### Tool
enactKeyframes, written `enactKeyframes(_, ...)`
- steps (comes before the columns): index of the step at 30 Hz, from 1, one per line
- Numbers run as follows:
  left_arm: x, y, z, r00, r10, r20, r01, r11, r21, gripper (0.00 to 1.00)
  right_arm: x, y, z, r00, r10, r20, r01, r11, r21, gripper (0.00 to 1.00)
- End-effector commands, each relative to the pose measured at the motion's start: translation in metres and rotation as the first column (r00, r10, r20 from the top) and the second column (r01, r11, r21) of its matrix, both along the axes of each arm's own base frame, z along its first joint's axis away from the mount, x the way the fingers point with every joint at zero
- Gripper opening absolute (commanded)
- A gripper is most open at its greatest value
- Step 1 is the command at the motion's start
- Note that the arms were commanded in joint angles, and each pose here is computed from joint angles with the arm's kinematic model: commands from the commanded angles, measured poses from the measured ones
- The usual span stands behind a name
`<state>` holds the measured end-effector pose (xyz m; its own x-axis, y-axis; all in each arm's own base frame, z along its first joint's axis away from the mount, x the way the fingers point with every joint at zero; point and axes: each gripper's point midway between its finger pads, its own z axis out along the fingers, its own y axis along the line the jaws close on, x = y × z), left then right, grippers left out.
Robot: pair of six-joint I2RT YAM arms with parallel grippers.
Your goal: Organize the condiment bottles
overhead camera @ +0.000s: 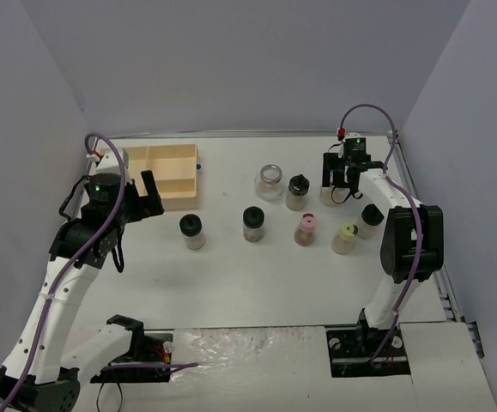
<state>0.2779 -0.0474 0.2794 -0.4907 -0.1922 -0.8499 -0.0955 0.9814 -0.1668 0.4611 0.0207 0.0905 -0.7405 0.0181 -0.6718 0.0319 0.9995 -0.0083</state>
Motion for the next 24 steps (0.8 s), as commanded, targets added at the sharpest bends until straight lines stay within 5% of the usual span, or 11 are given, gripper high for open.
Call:
enactKeyframes(1, 0.009, -0.004, 0.021, 0.997, -0.013, 0.079, 0.014, 1.000, -0.017, 0.97, 0.009, -0.008, 0.024, 0.998, -0.010, 0.063, 0.013, 0.999, -0.045, 0.73)
enactKeyframes(5, 0.008, -0.004, 0.019, 0.997, -0.010, 0.073, 0.011, 1.000, -0.017, 0.97, 0.010, -0.006, 0.027, 0.998, -0.002, 0.069, 0.004, 0.999, -0.038, 0.72)
enactKeyframes(10, 0.007, -0.005, 0.016, 0.998, -0.012, 0.066, 0.013, 1.000, -0.021, 0.97, 0.008, -0.007, 0.027, 0.998, -0.003, 0.069, 0.006, 0.999, -0.046, 0.52)
enactKeyframes(16, 0.007, -0.006, 0.015, 0.998, -0.012, 0.063, 0.014, 1.000, -0.026, 0.97, 0.011, -0.014, 0.052, 0.992, -0.028, 0.122, 0.037, 0.997, -0.069, 0.03)
enactKeyframes(24, 0.010, -0.005, 0.021, 0.997, -0.013, 0.072, 0.014, 1.000, -0.020, 0.97, 0.005, -0.004, 0.138, 0.960, 0.018, 0.278, 0.008, 0.996, -0.090, 0.00)
